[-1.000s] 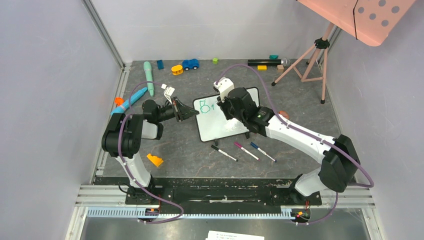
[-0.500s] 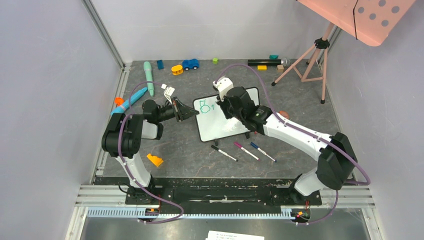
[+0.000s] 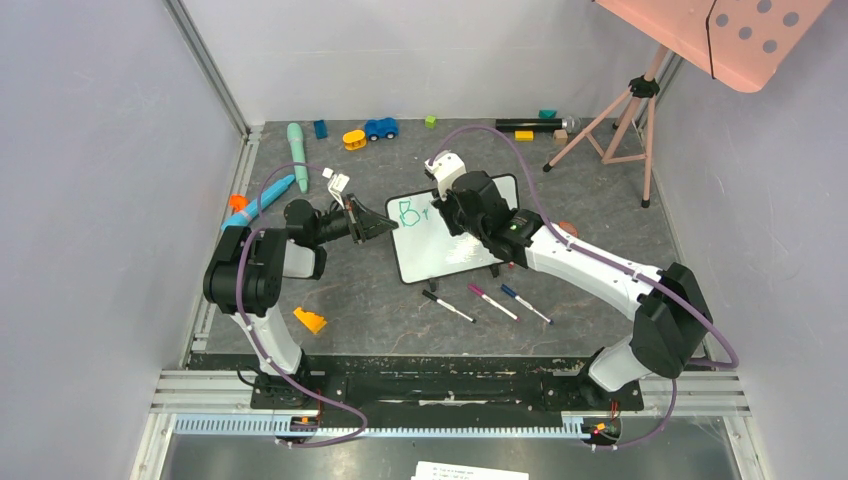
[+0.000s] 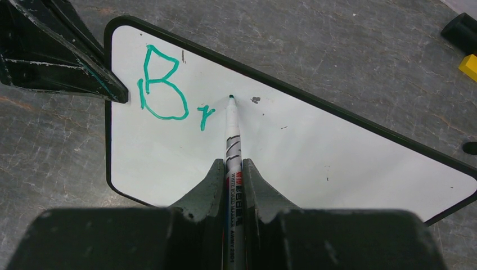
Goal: Write a sentence on the whiteboard
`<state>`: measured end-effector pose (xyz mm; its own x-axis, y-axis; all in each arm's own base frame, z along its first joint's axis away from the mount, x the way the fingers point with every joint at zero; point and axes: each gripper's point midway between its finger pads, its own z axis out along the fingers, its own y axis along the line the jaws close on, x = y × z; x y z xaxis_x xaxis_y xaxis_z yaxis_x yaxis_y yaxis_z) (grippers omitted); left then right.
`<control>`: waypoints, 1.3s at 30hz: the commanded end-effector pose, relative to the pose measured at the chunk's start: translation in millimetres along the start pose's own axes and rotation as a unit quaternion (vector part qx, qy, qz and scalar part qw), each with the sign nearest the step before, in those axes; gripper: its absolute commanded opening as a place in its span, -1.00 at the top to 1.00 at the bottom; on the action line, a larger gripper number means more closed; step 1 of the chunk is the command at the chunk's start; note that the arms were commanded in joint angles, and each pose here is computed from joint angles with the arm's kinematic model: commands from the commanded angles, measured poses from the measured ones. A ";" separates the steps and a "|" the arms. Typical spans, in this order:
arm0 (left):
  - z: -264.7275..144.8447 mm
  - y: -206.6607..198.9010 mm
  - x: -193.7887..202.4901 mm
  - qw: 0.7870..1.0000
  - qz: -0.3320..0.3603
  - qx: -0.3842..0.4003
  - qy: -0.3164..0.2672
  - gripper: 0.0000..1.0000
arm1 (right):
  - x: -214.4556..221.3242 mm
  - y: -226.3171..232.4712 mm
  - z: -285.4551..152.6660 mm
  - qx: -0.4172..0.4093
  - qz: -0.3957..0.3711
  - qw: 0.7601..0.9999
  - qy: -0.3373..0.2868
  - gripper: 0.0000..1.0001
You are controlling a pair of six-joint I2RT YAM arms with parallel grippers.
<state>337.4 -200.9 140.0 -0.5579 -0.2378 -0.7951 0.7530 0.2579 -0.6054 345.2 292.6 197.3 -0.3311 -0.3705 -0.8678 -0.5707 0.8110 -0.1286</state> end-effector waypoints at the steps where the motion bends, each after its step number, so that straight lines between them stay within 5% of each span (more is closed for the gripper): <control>1: 0.8 -10.2 -6.4 0.999 0.050 0.017 -0.005 0.96 | -17.5 -10.6 -2.8 0.020 0.012 0.999 -0.024 1.00; 39: 0.7 -10.5 -7.3 0.999 0.051 0.017 -0.005 0.96 | -29.1 1.3 -27.1 -0.028 0.023 0.997 -0.066 1.00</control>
<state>336.9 -200.9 139.9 -0.5576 -0.2369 -0.7956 0.7538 0.2568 -0.6048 335.2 289.2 212.7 -0.3115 -0.3250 -0.8929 -0.5882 0.8040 -0.0874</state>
